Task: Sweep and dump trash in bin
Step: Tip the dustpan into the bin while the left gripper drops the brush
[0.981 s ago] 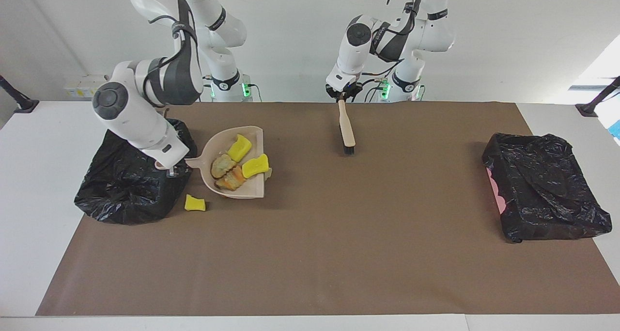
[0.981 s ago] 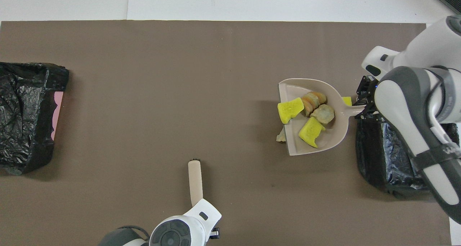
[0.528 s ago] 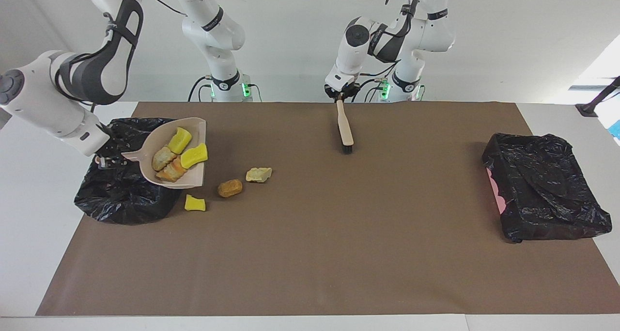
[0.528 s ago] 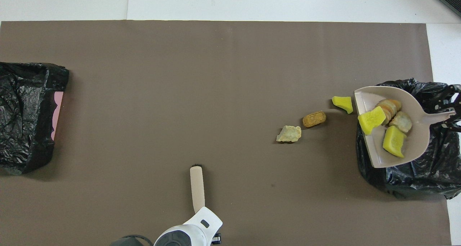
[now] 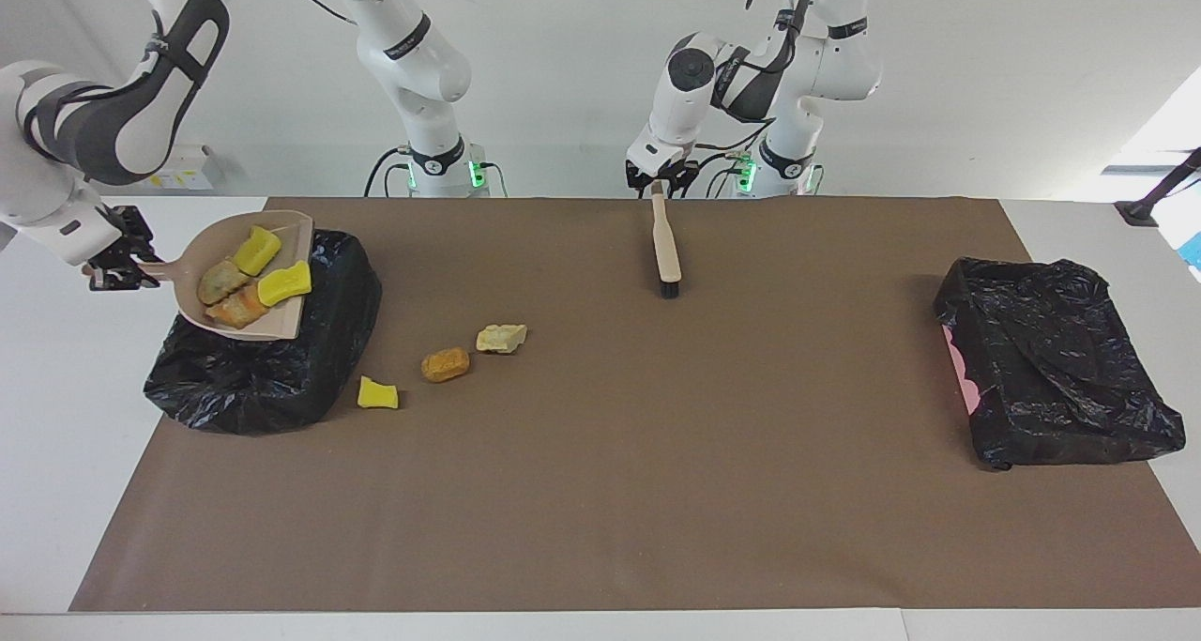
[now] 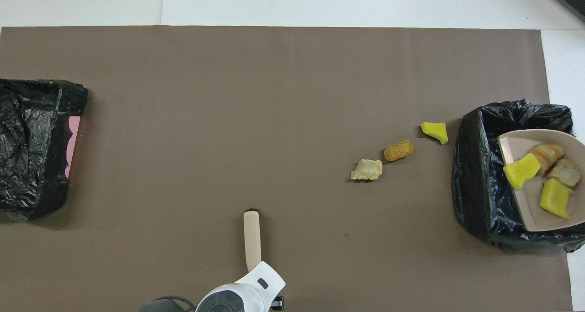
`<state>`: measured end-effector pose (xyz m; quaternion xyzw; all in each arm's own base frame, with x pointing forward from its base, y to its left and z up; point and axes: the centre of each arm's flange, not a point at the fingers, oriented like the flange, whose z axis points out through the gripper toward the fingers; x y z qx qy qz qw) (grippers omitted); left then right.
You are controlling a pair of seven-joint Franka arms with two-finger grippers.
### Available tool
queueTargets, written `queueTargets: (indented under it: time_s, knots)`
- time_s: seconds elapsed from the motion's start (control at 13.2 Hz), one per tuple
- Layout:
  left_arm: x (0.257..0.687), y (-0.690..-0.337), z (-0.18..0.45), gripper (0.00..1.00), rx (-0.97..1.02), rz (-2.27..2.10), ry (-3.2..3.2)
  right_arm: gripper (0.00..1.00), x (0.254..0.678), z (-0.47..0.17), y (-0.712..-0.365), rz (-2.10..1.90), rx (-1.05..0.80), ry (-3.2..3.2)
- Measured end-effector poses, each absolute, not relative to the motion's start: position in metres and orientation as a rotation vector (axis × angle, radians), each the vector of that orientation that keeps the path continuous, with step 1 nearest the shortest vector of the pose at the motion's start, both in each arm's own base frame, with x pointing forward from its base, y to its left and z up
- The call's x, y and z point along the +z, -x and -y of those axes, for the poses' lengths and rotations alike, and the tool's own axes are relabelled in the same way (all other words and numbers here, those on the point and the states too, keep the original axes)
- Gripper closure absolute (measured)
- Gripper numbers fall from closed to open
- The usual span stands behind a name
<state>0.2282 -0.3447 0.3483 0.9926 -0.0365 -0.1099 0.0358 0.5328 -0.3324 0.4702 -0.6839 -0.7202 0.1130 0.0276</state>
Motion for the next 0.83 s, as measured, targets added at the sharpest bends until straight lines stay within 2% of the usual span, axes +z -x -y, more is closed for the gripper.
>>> queueTargets:
  time_s: [0.15, 0.38, 0.53, 0.68, 0.83]
  knots:
    - [0.363, -0.260, 0.359, 0.00, -0.258, 0.209, -3.071, 0.67, 0.484, 0.337, -0.534, 2.289, 0.421, 2.134]
    - [0.396, -0.339, 0.365, 0.00, -0.111, 0.260, -3.076, 0.67, 0.499, 0.324, -0.536, 2.364, 0.550, 2.125]
    - [0.425, -0.397, 0.357, 0.00, -0.030, 0.261, -3.094, 0.67, 0.507, 0.292, -0.540, 2.416, 0.684, 2.153]
    - [0.462, -0.453, 0.335, 0.00, 0.043, 0.215, -3.097, 0.67, 0.513, 0.255, -0.534, 2.451, 0.798, 2.183]
    - [0.496, -0.493, 0.296, 0.00, 0.080, 0.233, -3.094, 0.67, 0.517, 0.239, -0.521, 2.475, 0.854, 2.218]
